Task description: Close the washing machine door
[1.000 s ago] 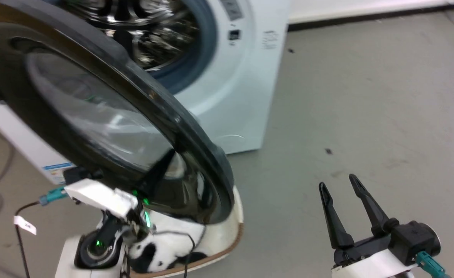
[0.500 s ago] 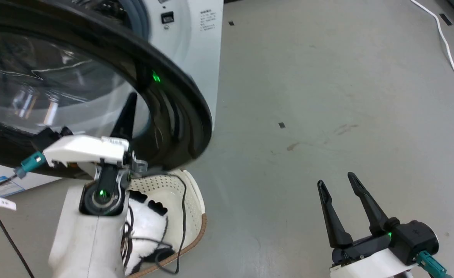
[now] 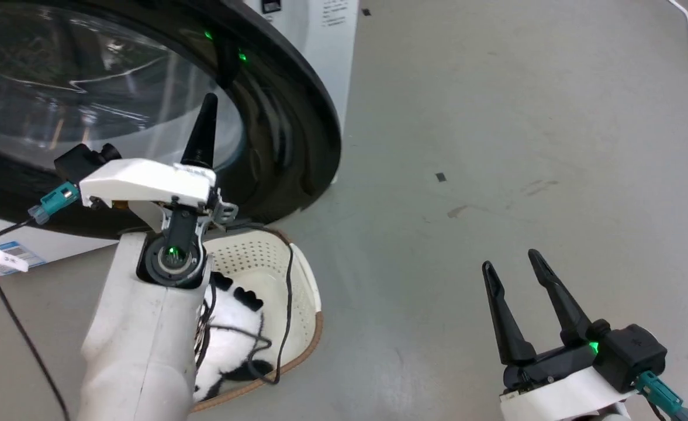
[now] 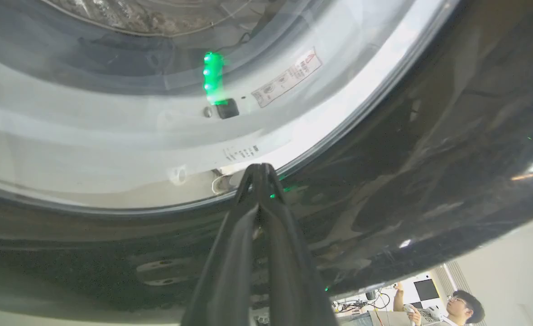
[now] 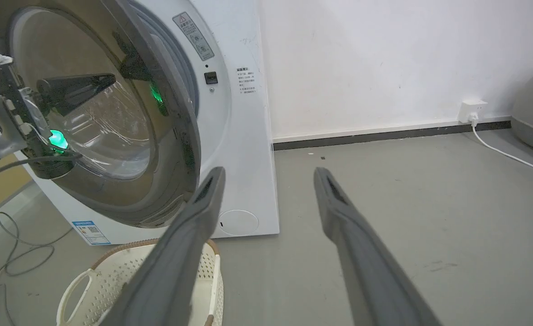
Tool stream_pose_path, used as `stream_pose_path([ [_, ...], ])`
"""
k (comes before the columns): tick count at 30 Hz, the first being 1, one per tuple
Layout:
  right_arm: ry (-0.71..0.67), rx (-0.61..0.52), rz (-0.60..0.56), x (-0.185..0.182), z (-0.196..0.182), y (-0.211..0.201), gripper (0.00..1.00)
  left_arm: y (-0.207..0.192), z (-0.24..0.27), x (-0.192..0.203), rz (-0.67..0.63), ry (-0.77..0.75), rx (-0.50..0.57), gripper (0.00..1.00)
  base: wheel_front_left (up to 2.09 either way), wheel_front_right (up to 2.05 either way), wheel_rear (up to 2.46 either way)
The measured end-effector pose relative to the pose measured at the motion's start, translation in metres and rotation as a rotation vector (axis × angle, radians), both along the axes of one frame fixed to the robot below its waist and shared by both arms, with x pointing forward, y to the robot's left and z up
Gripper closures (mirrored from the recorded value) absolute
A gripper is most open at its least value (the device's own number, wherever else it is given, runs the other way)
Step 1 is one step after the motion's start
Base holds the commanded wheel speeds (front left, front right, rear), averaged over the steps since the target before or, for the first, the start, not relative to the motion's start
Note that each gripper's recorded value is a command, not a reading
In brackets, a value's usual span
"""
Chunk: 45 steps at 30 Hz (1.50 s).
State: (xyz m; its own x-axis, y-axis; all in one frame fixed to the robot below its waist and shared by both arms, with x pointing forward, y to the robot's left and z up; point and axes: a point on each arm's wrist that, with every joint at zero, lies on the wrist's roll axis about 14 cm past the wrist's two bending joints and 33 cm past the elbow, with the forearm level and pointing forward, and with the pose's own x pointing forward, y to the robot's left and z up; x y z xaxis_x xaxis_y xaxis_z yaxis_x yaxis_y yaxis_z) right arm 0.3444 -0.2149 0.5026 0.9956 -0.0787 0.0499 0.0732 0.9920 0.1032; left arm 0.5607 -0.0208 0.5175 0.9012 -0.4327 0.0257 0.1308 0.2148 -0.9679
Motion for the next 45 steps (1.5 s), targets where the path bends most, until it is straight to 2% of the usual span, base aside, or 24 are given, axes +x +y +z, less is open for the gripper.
stream_pose_path([
  [4,-0.021,0.004,0.016,0.003,0.005,0.004,0.00,0.010,-0.001,-0.018,-0.029,-0.055,0.109,1.00,0.00,0.00,0.00],
  [9,-0.057,0.001,0.050,0.008,0.015,0.013,0.00,0.031,-0.016,-0.060,-0.086,-0.122,0.312,1.00,0.00,0.00,0.00],
  [14,-0.088,0.002,0.092,0.010,0.023,0.025,0.00,0.070,-0.015,-0.093,-0.047,-0.254,0.531,1.00,0.00,0.00,0.00],
  [20,-0.118,0.013,0.147,0.011,0.031,0.042,0.00,0.129,0.003,-0.118,0.082,-0.435,0.844,1.00,0.00,0.00,0.00],
  [21,-0.122,0.015,0.157,0.012,0.032,0.045,0.00,0.140,0.008,-0.121,0.129,-0.440,0.870,1.00,0.00,0.00,0.00],
  [22,-0.127,0.019,0.178,0.012,0.033,0.052,0.00,0.161,0.026,-0.127,0.250,-0.449,0.881,1.00,0.00,0.00,0.00],
  [25,-0.136,0.024,0.217,0.012,0.035,0.064,0.00,0.183,0.038,-0.149,0.355,-0.472,0.935,1.00,0.00,0.00,0.00],
  [26,-0.139,0.026,0.228,0.012,0.036,0.068,0.00,0.189,0.038,-0.157,0.384,-0.467,0.949,0.87,0.00,0.00,0.00],
  [27,-0.143,0.026,0.241,0.013,0.038,0.072,0.00,0.195,0.038,-0.164,0.410,-0.463,0.970,0.56,0.00,0.00,0.00],
  [28,-0.146,0.028,0.251,0.013,0.039,0.075,0.00,0.199,0.037,-0.172,0.425,-0.464,1.004,0.07,0.00,0.00,0.00],
  [29,-0.148,0.030,0.263,0.013,0.039,0.079,0.00,0.204,0.035,-0.178,0.439,-0.458,1.035,0.00,0.00,0.00,0.00],
  [32,-0.151,0.023,0.303,0.014,0.040,0.090,0.00,0.210,0.029,-0.195,0.454,-0.454,1.133,0.00,0.00,0.00,0.00],
  [36,-0.152,0.022,0.340,0.015,0.040,0.101,0.00,0.213,0.029,-0.211,0.479,-0.460,1.211,0.00,0.00,0.00,0.00],
  [40,-0.143,0.015,0.382,0.016,0.037,0.111,0.00,0.212,0.025,-0.221,0.482,-0.452,1.223,0.00,0.00,0.00,0.00],
  [41,-0.137,0.010,0.395,0.016,0.036,0.114,0.12,0.213,0.024,-0.222,0.485,-0.445,1.221,0.00,0.00,0.00,0.00],
  [42,-0.132,0.006,0.407,0.017,0.034,0.117,0.67,0.214,0.024,-0.223,0.492,-0.438,1.214,0.00,0.00,0.00,0.00],
  [43,-0.127,0.002,0.419,0.018,0.032,0.119,1.00,0.214,0.023,-0.224,0.496,-0.433,1.212,0.00,0.00,0.00,0.00],
  [45,-0.115,-0.002,0.443,0.019,0.028,0.124,1.00,0.216,0.022,-0.225,0.499,-0.425,1.214,0.00,0.00,0.00,0.00],
])
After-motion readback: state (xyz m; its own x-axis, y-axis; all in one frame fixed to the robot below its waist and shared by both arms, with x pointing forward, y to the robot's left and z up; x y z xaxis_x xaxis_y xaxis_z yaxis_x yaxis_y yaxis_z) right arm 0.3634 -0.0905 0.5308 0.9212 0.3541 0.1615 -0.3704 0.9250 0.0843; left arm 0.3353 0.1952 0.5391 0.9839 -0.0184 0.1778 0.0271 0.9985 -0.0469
